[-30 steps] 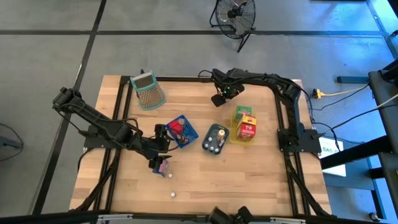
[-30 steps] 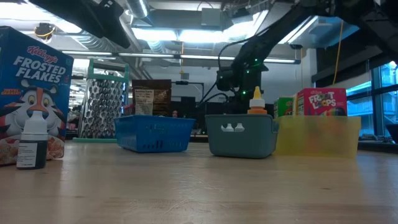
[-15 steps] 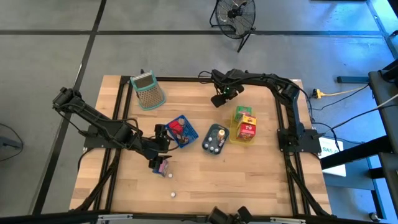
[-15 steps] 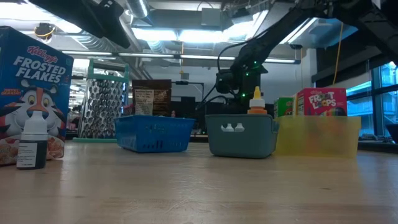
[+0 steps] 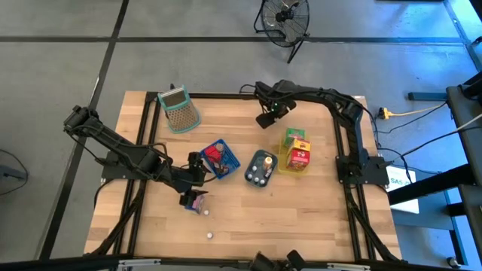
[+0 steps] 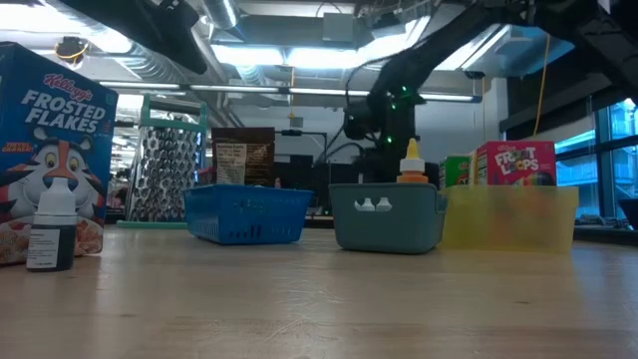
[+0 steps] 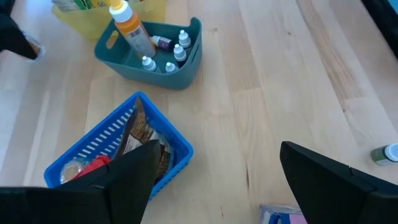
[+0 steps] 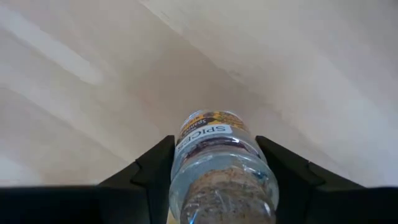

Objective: Pick & Place Kitchen Items
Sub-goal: Put the brown seasoning bottle into the blue bin

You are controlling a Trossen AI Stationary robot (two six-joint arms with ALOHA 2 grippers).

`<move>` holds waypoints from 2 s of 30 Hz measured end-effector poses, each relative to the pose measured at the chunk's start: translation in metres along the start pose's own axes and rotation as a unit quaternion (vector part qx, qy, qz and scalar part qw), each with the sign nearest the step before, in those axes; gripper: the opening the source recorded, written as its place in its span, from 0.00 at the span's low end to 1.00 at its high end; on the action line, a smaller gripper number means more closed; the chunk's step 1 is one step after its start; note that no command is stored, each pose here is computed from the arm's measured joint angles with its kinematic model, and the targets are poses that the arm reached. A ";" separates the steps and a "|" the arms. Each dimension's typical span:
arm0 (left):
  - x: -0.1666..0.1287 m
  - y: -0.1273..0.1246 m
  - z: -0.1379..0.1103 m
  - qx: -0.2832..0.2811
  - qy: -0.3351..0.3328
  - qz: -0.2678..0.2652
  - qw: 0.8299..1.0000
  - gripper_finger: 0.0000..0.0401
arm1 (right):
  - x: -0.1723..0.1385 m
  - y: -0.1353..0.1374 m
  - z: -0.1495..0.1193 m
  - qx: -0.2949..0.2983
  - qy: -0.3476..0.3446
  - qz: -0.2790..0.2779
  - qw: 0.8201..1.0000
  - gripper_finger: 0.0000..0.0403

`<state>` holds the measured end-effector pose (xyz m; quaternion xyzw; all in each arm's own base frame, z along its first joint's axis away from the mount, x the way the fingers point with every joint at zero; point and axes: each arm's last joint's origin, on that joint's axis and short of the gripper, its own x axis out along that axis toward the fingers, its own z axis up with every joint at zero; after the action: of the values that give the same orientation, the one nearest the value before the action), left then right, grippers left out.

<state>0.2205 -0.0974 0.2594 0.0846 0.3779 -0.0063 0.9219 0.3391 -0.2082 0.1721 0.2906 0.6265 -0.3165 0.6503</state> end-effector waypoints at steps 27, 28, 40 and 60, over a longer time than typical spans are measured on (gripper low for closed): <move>-0.001 0.005 0.003 -0.007 -0.027 0.105 0.994 0.82 | -0.175 0.149 -0.079 -0.234 -0.129 -0.001 0.964 0.48; -0.001 0.005 0.004 -0.010 -0.035 0.110 0.993 0.82 | -0.180 0.156 -0.087 -0.246 -0.136 0.006 0.960 0.48; -0.001 0.002 0.034 -0.004 -0.166 0.135 0.977 0.82 | -0.205 0.222 -0.157 -0.355 -0.214 0.078 0.907 0.48; 0.040 -0.043 0.043 0.187 -0.141 0.368 0.900 0.75 | -0.212 0.249 -0.193 -0.383 -0.262 0.098 0.881 0.48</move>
<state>0.2759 -0.1442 0.2549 0.3866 0.1779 0.2509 0.8695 0.4072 0.1081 0.3701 -0.0146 0.4742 -0.0513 0.8788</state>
